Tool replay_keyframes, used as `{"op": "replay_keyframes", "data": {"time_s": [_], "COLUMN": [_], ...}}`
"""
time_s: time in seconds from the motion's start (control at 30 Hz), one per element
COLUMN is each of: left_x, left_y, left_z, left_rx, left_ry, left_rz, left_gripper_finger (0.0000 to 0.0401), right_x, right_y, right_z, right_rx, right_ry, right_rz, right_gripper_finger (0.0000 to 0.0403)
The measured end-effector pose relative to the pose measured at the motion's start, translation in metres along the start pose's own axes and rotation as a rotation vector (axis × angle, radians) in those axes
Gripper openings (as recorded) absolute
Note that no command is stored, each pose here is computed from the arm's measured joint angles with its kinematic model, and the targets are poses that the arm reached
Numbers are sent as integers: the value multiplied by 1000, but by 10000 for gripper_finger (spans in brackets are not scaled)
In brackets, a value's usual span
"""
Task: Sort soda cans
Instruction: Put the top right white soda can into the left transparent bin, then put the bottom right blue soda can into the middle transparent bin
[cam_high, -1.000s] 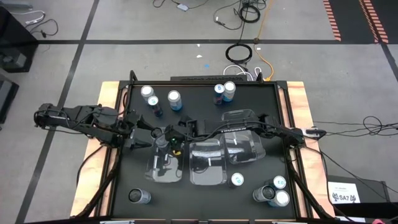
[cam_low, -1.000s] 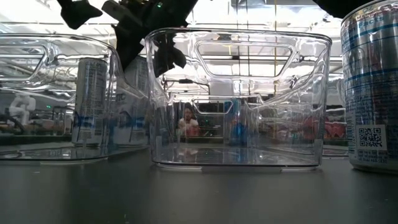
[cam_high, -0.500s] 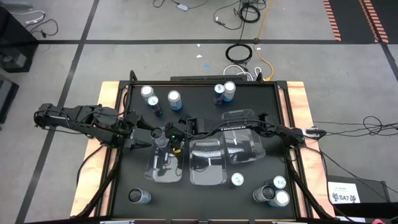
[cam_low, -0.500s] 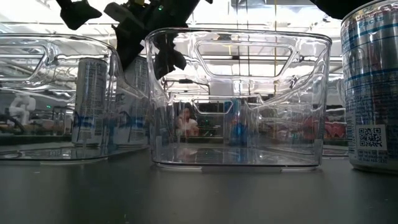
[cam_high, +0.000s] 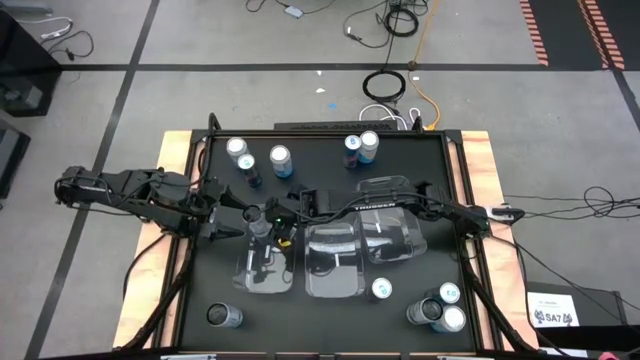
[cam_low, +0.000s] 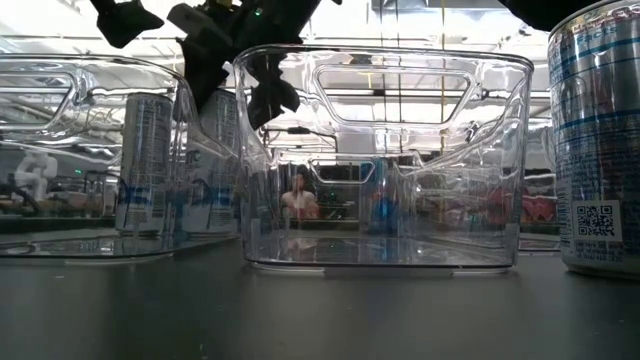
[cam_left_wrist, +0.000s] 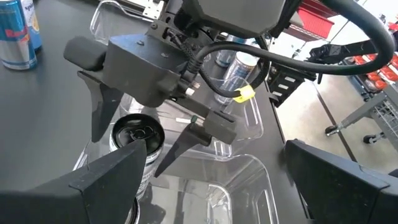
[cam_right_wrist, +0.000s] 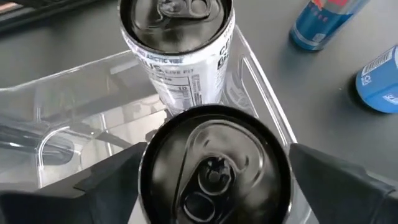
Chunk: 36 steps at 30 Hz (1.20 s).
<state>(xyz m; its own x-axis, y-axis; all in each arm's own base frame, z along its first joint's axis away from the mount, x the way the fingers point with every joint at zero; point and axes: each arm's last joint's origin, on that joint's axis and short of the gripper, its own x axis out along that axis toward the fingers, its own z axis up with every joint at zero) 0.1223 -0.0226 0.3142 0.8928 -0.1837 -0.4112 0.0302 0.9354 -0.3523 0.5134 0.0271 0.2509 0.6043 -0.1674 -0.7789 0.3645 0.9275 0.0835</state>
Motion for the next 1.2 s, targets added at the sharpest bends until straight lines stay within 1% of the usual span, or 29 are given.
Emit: {"op": "replay_keyframes", "data": {"time_s": [0.13,0.3,0.5,0.53,0.6,0.67,0.77,0.83,0.9,0.97,1.1,1.2], "left_x": [0,0,0,0,0,0,1,3,6,11,22,32], "left_y": [0,0,0,0,0,0,2,3,3,4,5,6], "left_z": [0,0,0,0,0,0,1,1,1,1,-1,-3], "left_rx": [1,1,-2,-22,-112,-200,-291,-339,-364,-361,-367,-457], "left_ry": [0,0,-2,-3,-3,-10,-36,-45,-41,-30,16,50], "left_rz": [0,0,-1,-2,-1,15,68,94,110,137,174,206], "left_gripper_finger": [391,391,391,391,391,391,391,391,391,391,391,391], "right_x": [-15,-44,-98,-107,-122,-134,-150,-157,-157,-155,-154,-158], "right_y": [0,-9,-21,-23,-28,-32,-30,-26,-17,-10,-11,-20], "right_z": [12,23,31,29,24,15,-5,-18,-26,-37,-67,-97], "right_rx": [-13,7,62,90,141,165,158,167,160,140,179,260], "right_ry": [-40,-55,-64,-44,6,79,172,246,250,272,329,386], "right_rz": [14,8,10,0,-26,-72,-236,-312,-298,-309,-397,-455], "right_gripper_finger": [398,393,392,392,392,392,392,391,391,391,391,391]}}
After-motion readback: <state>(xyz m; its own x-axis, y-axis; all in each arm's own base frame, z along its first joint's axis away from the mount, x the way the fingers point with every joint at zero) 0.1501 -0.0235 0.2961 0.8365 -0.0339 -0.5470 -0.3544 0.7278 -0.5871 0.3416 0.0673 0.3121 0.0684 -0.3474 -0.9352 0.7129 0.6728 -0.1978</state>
